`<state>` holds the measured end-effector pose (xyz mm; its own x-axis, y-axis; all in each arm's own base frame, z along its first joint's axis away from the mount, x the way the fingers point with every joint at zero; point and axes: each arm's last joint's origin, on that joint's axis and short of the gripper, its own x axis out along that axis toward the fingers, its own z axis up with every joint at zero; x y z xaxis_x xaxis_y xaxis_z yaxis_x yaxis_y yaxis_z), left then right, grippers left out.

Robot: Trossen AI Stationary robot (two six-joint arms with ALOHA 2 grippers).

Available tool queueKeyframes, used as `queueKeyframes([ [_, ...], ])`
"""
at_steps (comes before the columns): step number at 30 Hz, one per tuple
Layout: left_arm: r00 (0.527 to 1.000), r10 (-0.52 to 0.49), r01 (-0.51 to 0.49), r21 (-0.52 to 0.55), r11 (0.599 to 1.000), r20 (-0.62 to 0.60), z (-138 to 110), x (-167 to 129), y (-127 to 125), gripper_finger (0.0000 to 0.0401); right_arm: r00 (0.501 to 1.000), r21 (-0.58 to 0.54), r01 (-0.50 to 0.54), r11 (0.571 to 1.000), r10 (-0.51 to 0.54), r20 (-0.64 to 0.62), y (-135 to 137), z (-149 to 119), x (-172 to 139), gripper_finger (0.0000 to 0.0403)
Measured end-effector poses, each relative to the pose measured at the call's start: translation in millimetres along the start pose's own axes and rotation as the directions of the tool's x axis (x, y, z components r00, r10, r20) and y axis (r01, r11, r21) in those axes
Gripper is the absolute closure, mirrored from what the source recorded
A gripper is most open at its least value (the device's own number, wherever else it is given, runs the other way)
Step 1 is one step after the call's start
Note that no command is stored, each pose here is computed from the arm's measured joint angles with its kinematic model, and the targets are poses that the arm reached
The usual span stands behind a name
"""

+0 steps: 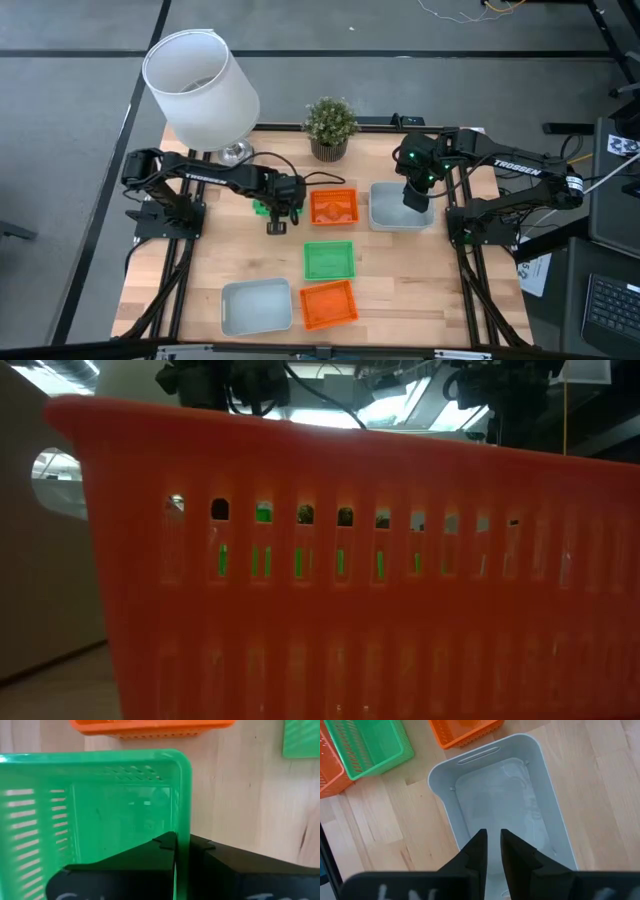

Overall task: Stack baskets by color
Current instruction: Stack the bottom left green bin on the top of the green bin, then stack the bottom green bin on the top of the green bins

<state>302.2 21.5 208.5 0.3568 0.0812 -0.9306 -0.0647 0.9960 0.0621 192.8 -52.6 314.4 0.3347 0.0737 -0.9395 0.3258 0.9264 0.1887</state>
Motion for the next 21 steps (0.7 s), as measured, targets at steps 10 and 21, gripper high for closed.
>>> queueKeyframes([
  [10, 1.000, 0.000, 0.000, -0.086, 0.996, 0.003, 0.6, 0.9, -2.1, 0.0381, 1.000, -0.001, -0.002, 1.000, 0.002, -0.001, 0.1, -0.1, 0.0, 0.0350],
  [21, 1.000, -0.014, 0.016, -0.128, 0.992, 0.020, 9.0, -8.8, -5.3, 0.0345, 1.000, -0.001, -0.002, 1.000, 0.002, -0.002, 0.1, -0.2, 0.0, 0.0350],
])
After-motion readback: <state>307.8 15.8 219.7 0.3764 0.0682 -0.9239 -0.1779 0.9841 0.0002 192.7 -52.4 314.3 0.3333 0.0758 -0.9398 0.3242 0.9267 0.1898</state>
